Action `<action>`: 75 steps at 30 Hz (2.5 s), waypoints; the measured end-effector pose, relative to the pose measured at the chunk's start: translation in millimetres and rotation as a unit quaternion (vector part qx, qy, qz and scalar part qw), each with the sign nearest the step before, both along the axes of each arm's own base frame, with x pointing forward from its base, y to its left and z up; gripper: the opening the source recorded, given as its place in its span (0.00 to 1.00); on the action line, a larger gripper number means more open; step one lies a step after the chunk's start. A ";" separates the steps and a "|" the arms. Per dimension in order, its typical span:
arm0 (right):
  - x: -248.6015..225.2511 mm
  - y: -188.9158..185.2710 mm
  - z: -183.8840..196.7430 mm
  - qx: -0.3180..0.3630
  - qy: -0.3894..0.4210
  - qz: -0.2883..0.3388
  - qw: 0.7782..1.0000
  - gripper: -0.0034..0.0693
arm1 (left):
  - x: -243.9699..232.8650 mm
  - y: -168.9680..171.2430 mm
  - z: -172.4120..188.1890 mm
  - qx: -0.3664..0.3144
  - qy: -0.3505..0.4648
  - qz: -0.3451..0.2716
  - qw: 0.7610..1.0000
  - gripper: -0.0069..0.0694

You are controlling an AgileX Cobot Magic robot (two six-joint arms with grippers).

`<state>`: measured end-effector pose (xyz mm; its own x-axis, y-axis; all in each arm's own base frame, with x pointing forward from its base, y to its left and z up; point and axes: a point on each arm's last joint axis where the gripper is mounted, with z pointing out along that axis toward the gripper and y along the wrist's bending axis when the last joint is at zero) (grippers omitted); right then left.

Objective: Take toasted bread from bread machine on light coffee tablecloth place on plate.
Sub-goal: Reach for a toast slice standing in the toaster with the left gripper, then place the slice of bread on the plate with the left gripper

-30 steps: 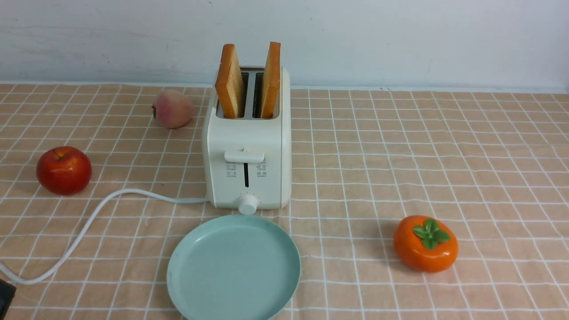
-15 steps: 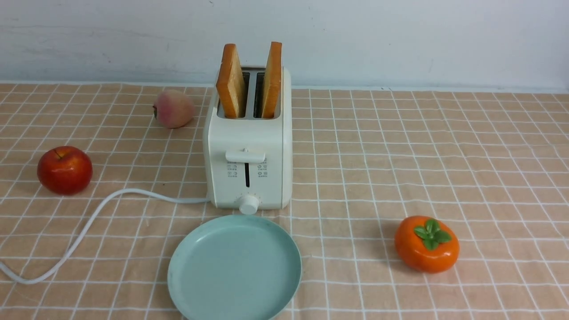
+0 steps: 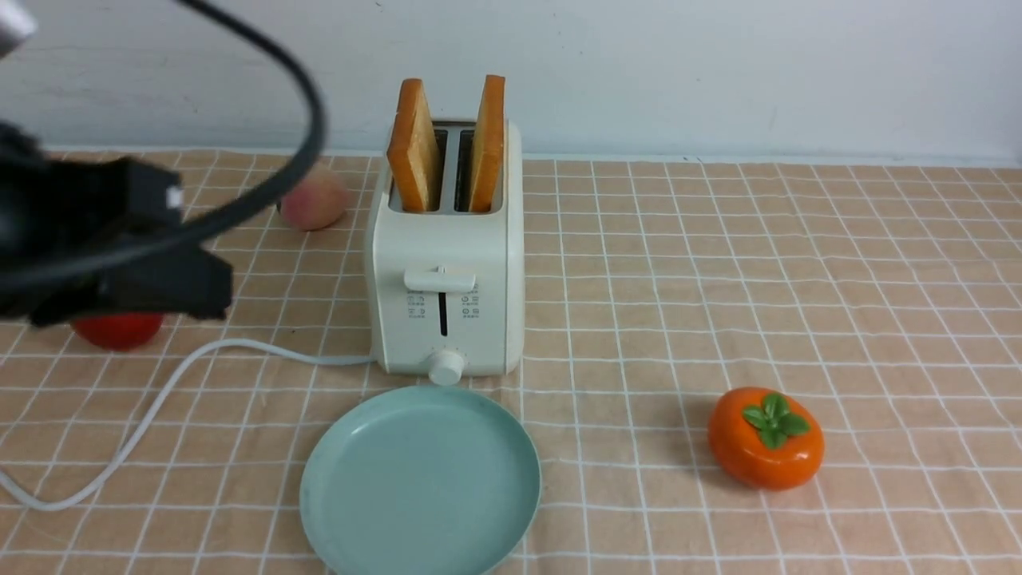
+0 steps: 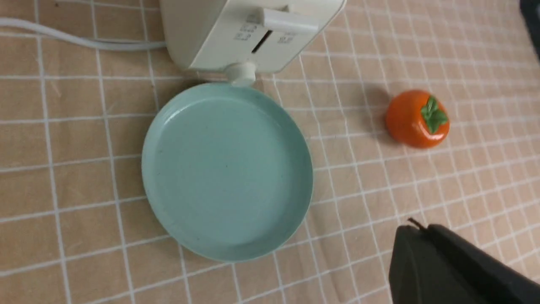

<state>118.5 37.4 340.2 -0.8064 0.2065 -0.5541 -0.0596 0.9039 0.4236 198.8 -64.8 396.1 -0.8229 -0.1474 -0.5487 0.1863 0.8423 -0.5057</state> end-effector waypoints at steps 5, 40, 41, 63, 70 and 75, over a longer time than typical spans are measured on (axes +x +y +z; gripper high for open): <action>-1.6 3.1 -9.5 -0.008 0.034 0.038 0.999 0.03 | 56.3 -32.2 24.1 0.035 -0.015 -0.075 0.996 0.07; -9.7 5.1 -8.9 -0.001 0.045 0.052 0.998 0.06 | 240.6 -84.3 -65.0 0.149 -0.032 0.023 0.988 0.20; -9.7 5.1 -8.9 -0.001 0.045 0.052 0.998 0.06 | 239.2 -83.7 -63.4 0.149 -0.029 0.025 0.988 0.18; -6.5 8.7 -4.6 0.023 0.018 0.056 0.998 0.10 | 50.9 -45.5 -14.7 0.041 0.069 -0.008 0.997 0.21; -6.4 8.7 -4.5 0.023 0.017 0.055 0.998 0.11 | 46.1 -56.8 -99.3 -0.050 0.101 -0.008 0.994 0.21; -6.4 8.6 -4.6 0.022 0.017 0.055 0.998 0.12 | 49.2 -57.1 -145.0 -0.041 0.106 -0.010 0.993 0.21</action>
<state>112.1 46.0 335.6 -0.8441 0.1385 -0.5180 -0.1426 0.8733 0.4659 248.0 -121.8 251.1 -0.9218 -0.1674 -0.3496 0.0841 0.7941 -0.6019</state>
